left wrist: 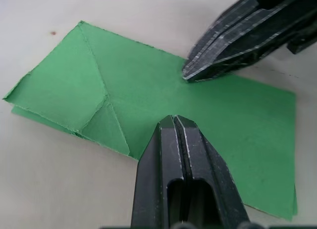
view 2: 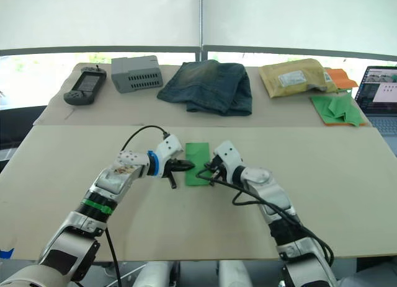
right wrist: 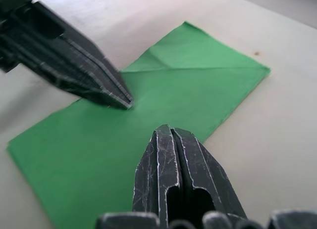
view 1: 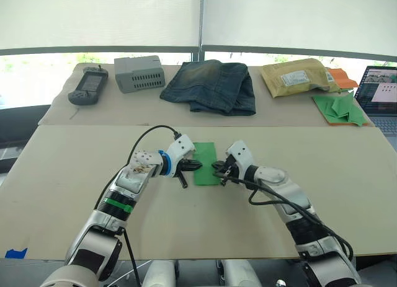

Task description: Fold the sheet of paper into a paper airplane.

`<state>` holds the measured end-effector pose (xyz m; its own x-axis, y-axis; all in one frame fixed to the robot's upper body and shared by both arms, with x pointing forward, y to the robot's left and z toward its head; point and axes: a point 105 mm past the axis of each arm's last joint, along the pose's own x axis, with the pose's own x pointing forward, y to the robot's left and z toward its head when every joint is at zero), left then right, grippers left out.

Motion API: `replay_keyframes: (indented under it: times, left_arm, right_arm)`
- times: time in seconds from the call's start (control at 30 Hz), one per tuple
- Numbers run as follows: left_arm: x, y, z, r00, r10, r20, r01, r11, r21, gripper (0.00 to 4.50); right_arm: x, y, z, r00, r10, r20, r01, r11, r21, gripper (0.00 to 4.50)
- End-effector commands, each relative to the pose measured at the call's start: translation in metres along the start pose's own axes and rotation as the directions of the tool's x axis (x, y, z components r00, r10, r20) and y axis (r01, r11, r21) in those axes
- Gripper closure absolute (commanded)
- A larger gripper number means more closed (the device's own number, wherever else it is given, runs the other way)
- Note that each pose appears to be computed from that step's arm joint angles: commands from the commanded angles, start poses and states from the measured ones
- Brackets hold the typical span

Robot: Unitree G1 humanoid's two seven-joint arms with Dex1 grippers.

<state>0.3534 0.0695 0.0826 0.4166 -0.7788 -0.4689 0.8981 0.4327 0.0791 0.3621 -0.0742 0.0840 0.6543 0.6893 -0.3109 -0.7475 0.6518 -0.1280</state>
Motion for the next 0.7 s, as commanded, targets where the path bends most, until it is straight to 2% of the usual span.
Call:
replay_keyframes:
  times: [0.03,0.13,0.33,0.53,0.7]
  left_arm:
    - [0.003,-0.007,-0.017,0.998,-0.015,-0.060,0.014,1.000,-0.012,4.50]
    - [0.001,-0.007,-0.018,0.998,-0.006,-0.062,0.005,1.000,-0.016,4.50]
    - [-0.001,-0.007,-0.019,0.998,0.006,-0.064,-0.007,1.000,-0.020,4.50]
    - [-0.002,-0.007,-0.020,0.998,0.012,-0.066,-0.013,1.000,-0.020,4.50]
    - [-0.002,-0.007,-0.020,0.998,0.013,-0.067,-0.014,1.000,-0.017,4.50]
  right_arm:
    - [0.007,-0.024,0.010,0.995,-0.092,0.032,0.091,0.996,0.006,4.41]
    - [0.016,-0.038,0.017,0.991,-0.125,0.041,0.125,0.992,0.018,4.41]
    - [0.033,-0.043,0.030,0.993,-0.090,0.077,0.088,0.996,0.034,4.41]
    - [0.039,-0.052,0.034,0.992,-0.109,0.068,0.111,0.993,-0.032,4.41]
    - [0.033,-0.062,0.058,0.977,-0.129,0.172,0.142,0.987,-0.070,4.41]
